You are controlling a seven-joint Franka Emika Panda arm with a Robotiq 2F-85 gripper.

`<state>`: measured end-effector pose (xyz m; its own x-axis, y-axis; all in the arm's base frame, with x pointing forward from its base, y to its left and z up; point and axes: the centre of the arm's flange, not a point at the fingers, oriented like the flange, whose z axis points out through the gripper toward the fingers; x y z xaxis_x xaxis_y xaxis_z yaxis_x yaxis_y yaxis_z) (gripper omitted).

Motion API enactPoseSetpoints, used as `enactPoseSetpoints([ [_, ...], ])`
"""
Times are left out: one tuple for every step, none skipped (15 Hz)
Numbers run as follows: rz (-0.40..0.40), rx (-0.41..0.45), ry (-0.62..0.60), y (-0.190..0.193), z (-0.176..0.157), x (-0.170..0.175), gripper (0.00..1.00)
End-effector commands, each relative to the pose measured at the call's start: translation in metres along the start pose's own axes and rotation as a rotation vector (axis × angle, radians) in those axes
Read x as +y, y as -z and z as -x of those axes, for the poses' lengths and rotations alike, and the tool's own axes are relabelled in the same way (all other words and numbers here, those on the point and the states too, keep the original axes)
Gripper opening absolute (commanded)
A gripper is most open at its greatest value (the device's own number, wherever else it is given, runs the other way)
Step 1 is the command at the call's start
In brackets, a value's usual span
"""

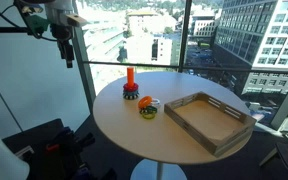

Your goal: Pick up the red ring from the ring holder and put it on the table

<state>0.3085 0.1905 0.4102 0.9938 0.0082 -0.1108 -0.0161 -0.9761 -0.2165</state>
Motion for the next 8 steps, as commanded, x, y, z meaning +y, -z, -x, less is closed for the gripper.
enactPoseSetpoints([
  [0.0, 0.0, 0.0, 0.0, 0.0, 0.0, 1.0],
  [0.0, 0.0, 0.0, 0.0, 0.0, 0.0, 1.0],
  [0.0, 0.0, 0.0, 0.0, 0.0, 0.0, 1.0],
  [0.0, 0.0, 0.0, 0.0, 0.0, 0.0, 1.0],
  [0.0, 0.0, 0.0, 0.0, 0.0, 0.0, 1.0],
  [0.008, 0.011, -0.01, 0.002, -0.002, 0.0, 1.0],
  [0.011, 0.02, -0.009, 0.008, -0.003, 0.0, 1.0],
  [0.014, 0.032, -0.012, 0.011, -0.006, 0.0, 1.0],
])
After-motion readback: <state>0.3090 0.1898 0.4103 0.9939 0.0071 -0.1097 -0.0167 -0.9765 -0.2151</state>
